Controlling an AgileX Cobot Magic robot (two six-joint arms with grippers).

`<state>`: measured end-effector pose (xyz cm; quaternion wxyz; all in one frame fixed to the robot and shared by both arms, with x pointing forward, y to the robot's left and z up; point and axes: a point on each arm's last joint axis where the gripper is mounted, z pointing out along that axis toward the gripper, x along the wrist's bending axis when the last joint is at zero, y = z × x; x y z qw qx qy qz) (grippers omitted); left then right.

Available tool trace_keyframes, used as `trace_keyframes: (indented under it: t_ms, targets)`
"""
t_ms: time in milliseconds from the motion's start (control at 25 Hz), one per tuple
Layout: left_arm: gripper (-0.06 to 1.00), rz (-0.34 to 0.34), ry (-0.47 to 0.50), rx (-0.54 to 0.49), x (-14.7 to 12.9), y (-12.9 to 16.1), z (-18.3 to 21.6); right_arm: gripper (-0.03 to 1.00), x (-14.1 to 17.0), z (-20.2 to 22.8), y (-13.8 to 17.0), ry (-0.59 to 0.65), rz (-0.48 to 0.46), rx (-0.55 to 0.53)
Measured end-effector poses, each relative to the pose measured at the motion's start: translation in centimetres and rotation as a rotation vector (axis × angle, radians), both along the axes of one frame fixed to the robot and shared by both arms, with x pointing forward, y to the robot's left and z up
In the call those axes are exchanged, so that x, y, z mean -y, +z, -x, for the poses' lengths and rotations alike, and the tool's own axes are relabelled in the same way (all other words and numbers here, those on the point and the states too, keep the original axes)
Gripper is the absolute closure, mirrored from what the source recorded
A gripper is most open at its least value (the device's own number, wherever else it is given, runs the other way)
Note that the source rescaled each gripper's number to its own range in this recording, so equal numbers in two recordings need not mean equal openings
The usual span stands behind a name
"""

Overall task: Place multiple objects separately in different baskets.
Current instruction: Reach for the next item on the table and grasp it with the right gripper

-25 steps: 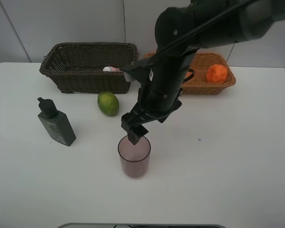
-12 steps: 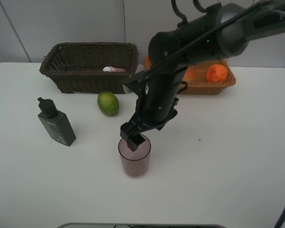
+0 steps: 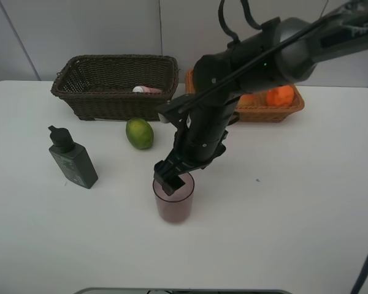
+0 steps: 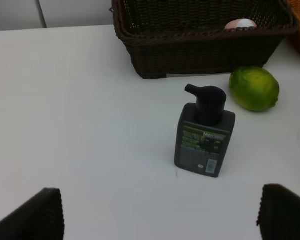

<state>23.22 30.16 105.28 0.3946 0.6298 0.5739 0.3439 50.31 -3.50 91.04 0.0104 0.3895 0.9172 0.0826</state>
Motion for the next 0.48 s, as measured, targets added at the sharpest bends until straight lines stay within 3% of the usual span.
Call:
trace_keyframes:
  t_ms: [120,200,280,400,480]
  targets:
    - [-0.05,0.0,0.0,0.0,0.0,0.0,0.0,0.15,-0.02,0.02,-0.15,-0.003,0.001,-0.006]
    - [-0.05,0.0,0.0,0.0,0.0,0.0,0.0,0.26,0.0,0.08,-0.15,-0.005,0.003,-0.013]
    - [-0.05,0.0,0.0,0.0,0.0,0.0,0.0,0.44,0.04,0.16,-0.16,-0.006,0.007,-0.022]
    - [-0.05,0.0,0.0,0.0,0.0,0.0,0.0,0.8,0.1,0.22,-0.18,-0.006,0.014,-0.029]
    - [-0.05,0.0,0.0,0.0,0.0,0.0,0.0,0.91,0.1,0.23,-0.18,-0.006,0.014,-0.029]
